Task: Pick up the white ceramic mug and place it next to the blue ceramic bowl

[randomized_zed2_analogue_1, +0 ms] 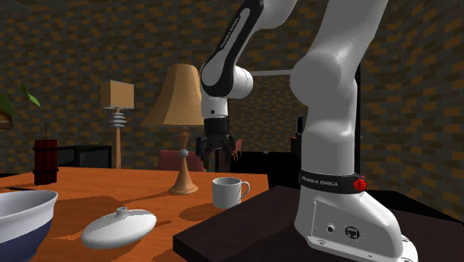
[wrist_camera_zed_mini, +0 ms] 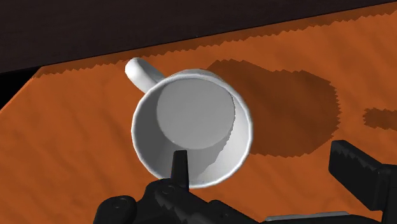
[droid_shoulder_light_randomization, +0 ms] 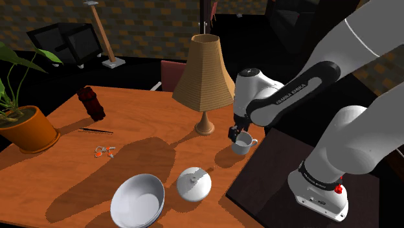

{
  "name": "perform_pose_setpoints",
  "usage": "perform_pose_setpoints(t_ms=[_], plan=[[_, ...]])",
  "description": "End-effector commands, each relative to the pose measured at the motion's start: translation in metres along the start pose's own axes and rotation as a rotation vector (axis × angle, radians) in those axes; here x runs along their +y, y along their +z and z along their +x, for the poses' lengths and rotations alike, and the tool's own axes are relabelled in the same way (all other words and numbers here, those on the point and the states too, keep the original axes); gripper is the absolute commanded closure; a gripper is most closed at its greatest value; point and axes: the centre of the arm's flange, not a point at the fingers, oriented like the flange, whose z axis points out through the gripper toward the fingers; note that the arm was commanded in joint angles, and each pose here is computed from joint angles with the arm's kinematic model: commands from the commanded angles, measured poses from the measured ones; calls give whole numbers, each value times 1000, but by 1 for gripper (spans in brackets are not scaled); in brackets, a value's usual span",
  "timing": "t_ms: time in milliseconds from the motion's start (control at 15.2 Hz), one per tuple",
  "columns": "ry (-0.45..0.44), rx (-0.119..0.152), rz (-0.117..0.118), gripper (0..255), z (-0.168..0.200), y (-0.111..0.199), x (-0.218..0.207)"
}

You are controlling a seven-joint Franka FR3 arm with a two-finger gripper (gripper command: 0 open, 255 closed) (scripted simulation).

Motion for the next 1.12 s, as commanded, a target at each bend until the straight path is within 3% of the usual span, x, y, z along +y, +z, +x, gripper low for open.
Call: perform_pose_setpoints(t_ms=[0,132,594,1056], plan=[[1,4,4,0,4,26,-4],[2,4,5,0,6,50,-8],[2,4,5,0,6,87,-8],[2,4,5,0,6,90,-8]])
